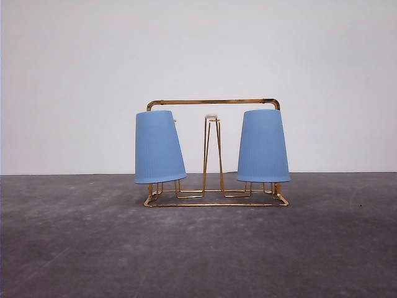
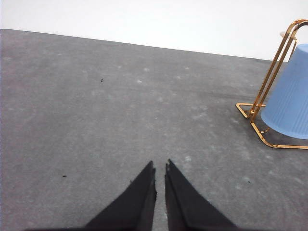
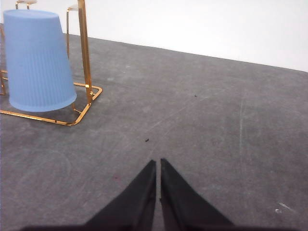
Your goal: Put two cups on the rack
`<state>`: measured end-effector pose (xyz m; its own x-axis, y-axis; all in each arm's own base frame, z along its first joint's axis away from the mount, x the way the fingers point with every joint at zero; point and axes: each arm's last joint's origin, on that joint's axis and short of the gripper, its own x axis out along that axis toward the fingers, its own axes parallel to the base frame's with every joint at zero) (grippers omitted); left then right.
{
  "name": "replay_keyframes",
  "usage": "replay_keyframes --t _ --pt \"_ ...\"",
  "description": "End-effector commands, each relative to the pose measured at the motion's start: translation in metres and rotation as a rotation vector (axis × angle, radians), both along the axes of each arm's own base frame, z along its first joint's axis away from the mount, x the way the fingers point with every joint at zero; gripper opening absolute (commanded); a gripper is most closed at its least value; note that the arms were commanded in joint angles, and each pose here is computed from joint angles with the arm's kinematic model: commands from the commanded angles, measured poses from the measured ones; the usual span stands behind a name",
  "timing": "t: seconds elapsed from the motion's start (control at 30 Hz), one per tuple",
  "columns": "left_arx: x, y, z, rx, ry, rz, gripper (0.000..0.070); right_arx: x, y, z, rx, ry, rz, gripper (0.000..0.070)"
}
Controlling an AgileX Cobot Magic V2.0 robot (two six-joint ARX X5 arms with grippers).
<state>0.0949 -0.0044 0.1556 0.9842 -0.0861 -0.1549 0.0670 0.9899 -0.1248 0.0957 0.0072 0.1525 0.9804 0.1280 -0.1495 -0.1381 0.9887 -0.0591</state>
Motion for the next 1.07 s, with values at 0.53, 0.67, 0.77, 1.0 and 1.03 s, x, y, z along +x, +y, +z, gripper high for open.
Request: replay_keyframes --t 0.53,0.67,0.77,1.0,1.03 --pt "0.0005 0.0001 -0.0056 0.000 0.020 0.000 0.0016 0.0002 0.0000 0.0003 0.012 -0.007 -0.002 0.0012" --pt "0.0005 0.0001 -0.0056 0.000 0.020 0.000 0.0016 0.0002 0.0000 0.0003 0.012 -0.007 -0.002 0.0012" --pt "0.0005 0.0001 -0.0056 0.000 0.020 0.000 0.0016 0.0002 0.0000 0.0003 0.012 -0.007 -0.002 0.0012" --pt "0.0005 0.0001 -0.0056 0.000 0.020 0.000 0.0016 0.0002 0.0000 0.0003 0.012 -0.007 -0.002 0.0012" --pt "0.0005 0.0001 -0.0056 0.000 0.020 0.000 0.0016 0.0002 0.0000 0.0003 0.012 -0.007 -0.002 0.0012"
